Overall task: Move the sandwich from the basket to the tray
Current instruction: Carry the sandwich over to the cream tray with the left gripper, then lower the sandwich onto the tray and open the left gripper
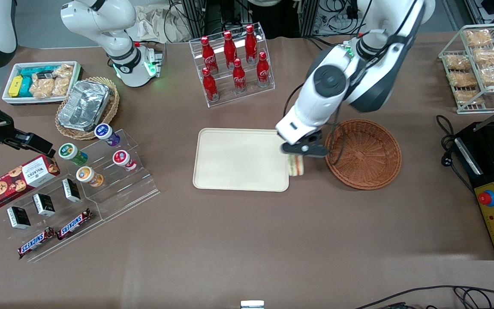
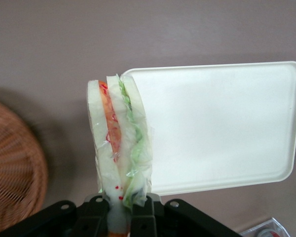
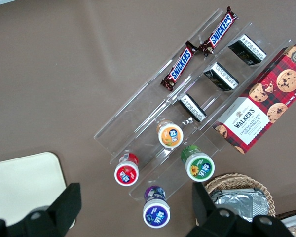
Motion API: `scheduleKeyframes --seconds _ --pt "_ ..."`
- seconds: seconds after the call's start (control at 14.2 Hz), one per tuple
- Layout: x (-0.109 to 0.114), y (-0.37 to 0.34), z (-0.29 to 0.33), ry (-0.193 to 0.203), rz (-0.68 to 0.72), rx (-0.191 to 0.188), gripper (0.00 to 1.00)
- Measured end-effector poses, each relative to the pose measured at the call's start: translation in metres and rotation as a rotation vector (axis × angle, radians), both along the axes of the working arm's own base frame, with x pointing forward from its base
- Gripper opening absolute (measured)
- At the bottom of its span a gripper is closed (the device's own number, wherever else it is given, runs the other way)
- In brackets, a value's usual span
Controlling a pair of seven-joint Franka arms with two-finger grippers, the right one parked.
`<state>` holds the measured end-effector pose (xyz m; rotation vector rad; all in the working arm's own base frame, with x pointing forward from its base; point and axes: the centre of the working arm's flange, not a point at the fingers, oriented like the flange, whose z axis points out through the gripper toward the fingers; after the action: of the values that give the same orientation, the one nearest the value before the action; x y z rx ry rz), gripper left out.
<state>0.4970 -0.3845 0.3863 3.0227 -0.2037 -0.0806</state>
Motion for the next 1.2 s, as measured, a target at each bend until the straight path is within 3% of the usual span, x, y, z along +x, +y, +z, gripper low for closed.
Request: scheduleKeyframes --seconds 0.28,0.77,0.91,1.2 --pt "0.001 -0.023 -0.068 0.002 -0.068 -0.003 0.15" --pt "-0.005 -0.035 -0.134 0.008 -0.123 0.031 0.15" --pt "-0.004 -0.034 -0.137 0.009 -0.121 0.034 0.28" --pt "0.013 -0.016 -0.090 0.004 -0.075 0.051 0.67"
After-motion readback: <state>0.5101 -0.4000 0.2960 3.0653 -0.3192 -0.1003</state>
